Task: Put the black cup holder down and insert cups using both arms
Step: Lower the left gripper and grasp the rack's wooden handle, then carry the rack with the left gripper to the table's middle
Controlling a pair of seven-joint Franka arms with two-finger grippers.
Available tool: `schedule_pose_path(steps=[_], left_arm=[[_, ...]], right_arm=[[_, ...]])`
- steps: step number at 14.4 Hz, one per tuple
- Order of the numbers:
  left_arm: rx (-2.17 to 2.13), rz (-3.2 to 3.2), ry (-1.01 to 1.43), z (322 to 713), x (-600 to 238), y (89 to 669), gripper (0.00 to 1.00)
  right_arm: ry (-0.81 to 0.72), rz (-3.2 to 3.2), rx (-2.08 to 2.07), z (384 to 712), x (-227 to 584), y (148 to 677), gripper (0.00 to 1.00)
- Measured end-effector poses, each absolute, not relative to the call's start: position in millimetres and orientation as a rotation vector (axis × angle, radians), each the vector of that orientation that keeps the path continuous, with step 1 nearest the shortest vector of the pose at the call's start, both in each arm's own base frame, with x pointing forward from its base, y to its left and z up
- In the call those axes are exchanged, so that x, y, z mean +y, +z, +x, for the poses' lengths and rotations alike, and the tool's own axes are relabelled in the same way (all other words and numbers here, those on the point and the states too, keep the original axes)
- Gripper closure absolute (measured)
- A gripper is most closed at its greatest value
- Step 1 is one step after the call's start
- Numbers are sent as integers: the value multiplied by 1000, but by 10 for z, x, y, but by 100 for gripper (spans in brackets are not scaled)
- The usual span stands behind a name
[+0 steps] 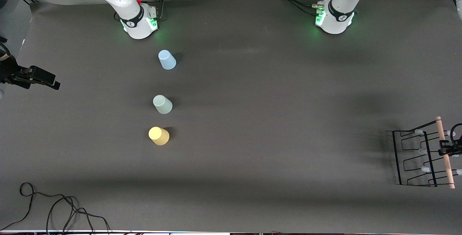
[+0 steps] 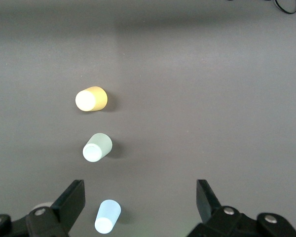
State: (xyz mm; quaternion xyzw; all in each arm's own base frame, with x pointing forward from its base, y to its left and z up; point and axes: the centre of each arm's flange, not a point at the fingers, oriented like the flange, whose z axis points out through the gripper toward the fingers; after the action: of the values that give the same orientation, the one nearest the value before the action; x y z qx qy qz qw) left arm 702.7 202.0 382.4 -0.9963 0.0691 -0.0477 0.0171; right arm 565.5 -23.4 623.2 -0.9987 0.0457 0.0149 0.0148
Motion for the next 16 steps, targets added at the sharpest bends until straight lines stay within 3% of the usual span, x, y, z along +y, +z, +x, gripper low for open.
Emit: schedule_pose_path(steps=[6, 16], left_arm=[[201, -3136, -5, 7092, 1185, 4092, 84], [68, -3140, 0, 6673, -454, 4232, 84]], right_arm=[[46, -3108, 145, 5655, -243, 6233, 0], [46, -3111, 149, 5654, -261, 6232, 0]])
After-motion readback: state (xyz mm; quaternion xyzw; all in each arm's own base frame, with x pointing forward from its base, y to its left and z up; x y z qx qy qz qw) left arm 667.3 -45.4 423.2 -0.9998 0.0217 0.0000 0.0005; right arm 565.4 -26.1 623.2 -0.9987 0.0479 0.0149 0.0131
